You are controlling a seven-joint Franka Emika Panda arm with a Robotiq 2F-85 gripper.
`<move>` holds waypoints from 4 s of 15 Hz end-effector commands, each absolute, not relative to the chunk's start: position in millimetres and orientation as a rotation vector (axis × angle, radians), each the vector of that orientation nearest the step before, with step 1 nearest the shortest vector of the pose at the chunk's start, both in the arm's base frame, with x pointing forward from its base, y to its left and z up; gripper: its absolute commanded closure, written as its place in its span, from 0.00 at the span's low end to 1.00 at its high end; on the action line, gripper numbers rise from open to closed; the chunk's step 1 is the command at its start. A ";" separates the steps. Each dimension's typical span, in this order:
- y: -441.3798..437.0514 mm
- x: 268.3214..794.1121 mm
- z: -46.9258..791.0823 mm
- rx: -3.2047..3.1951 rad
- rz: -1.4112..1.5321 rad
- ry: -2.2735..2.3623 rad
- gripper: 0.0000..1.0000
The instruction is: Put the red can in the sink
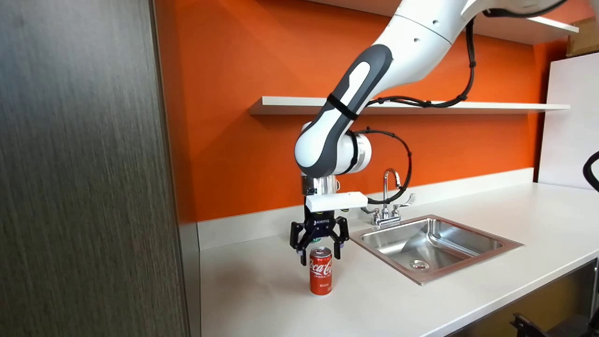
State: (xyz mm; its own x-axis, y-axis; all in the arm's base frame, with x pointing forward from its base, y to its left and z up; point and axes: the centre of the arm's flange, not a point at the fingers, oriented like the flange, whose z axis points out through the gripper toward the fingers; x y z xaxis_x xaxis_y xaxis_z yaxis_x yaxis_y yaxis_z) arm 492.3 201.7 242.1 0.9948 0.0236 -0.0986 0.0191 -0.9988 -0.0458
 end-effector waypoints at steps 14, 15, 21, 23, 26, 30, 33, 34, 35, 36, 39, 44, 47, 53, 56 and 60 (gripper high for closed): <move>202.5 502.0 236.1 -3.087 0.172 -0.003 0.62; 202.0 501.4 237.5 -3.089 0.171 -0.002 0.62; 195.9 489.1 273.7 -3.102 0.137 -0.010 0.62; 195.3 486.2 289.9 -3.107 0.118 -0.015 0.62; 192.7 487.4 309.3 -3.111 0.109 -0.012 0.62; 178.2 493.8 327.0 -3.101 0.093 0.014 0.62; 146.0 501.4 338.2 -3.086 0.058 0.106 0.62; 131.2 504.8 341.7 -3.074 0.049 0.148 0.62; 113.2 507.9 345.0 -3.060 0.036 0.202 0.62; 96.5 511.8 346.4 -3.049 0.027 0.253 0.62; 36.8 520.6 347.3 -2.998 0.015 0.422 0.62; -67.8 526.1 331.6 -2.907 0.023 0.677 0.62; -117.6 526.3 314.3 -2.855 0.044 0.795 0.62; -173.5 524.2 260.8 -2.770 0.125 0.940 0.62; -181.2 527.7 231.8 -2.760 0.177 0.977 0.62; -186.7 533.6 200.9 -2.775 0.220 0.997 0.62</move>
